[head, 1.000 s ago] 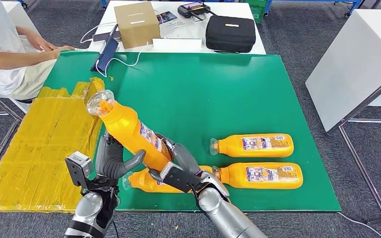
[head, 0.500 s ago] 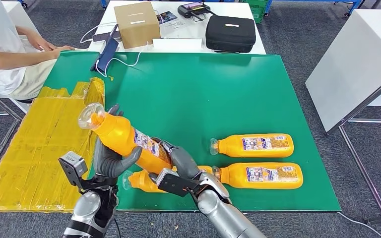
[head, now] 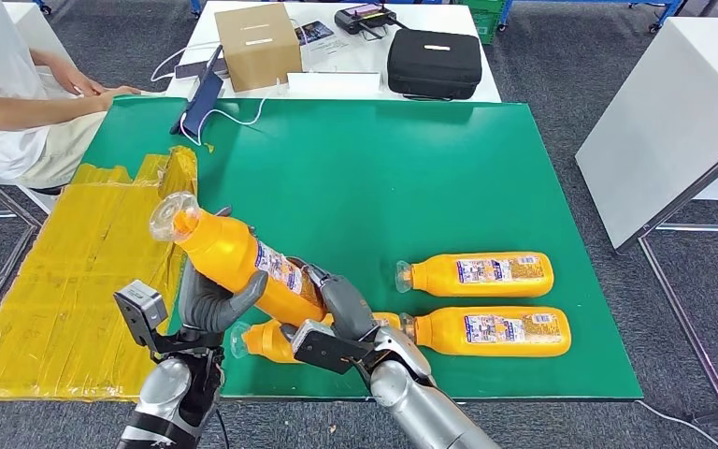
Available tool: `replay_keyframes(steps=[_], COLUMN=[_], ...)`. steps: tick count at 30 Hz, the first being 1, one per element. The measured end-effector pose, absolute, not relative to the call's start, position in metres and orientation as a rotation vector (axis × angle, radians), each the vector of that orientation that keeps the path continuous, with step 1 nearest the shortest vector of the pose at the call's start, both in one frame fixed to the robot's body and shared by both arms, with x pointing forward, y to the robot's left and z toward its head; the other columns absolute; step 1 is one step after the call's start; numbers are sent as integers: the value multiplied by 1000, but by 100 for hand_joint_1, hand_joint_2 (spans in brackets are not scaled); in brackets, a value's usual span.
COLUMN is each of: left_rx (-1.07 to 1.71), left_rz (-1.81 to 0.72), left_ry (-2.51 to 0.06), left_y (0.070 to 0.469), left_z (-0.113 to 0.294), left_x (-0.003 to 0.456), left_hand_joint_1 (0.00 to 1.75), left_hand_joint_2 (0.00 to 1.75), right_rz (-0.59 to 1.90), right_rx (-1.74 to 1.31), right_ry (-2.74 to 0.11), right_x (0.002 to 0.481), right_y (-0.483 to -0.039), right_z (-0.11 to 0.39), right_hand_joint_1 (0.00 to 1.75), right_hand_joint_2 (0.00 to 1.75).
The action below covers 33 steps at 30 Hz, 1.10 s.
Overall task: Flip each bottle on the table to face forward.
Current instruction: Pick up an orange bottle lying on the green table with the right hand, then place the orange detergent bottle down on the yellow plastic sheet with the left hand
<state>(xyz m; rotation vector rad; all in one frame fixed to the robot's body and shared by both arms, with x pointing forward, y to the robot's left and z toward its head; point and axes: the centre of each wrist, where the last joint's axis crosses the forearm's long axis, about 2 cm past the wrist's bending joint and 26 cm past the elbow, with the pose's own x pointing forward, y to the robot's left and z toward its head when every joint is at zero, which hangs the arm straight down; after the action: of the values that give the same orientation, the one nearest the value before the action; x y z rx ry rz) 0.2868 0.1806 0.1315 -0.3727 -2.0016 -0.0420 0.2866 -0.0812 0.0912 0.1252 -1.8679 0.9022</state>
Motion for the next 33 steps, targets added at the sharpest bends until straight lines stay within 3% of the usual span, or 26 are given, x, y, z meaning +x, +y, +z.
replay_keyframes(steps=[6, 7, 10, 11, 14, 17, 26, 30, 33], left_rx=[-373, -373, -374, -373, -325, -105, 998, 1174, 1315], left_rz=[-43, -43, -44, -44, -49, -80, -273, -321, -404], left_ry=[-1998, -1998, -1998, -1999, -2012, -2072, -2247, -2222, -2181], left_y=[181, 180, 180, 180, 182, 188, 244, 268, 279], left_z=[131, 131, 131, 131, 131, 136, 196, 210, 214], left_x=[287, 287, 287, 287, 288, 292, 338, 356, 363], left_hand_joint_1=[175, 175, 175, 175, 175, 175, 175, 175, 175], left_hand_joint_2=[175, 175, 175, 175, 175, 175, 175, 175, 175], right_rz=[901, 900, 887, 874, 791, 634, 300, 254, 237], right_rx=[127, 127, 131, 136, 175, 227, 458, 471, 476], right_ry=[-1866, -1866, -1870, -1875, -1908, -1962, -2163, -2229, -2268], right_x=[286, 286, 285, 285, 281, 278, 272, 273, 272], right_y=[-81, -81, -81, -81, -81, -81, -100, -110, -114], right_z=[91, 90, 90, 90, 93, 105, 164, 179, 186], right_hand_joint_1=[175, 164, 33, 0, 0, 0, 0, 0, 0], right_hand_joint_2=[175, 175, 175, 131, 0, 0, 0, 175, 175])
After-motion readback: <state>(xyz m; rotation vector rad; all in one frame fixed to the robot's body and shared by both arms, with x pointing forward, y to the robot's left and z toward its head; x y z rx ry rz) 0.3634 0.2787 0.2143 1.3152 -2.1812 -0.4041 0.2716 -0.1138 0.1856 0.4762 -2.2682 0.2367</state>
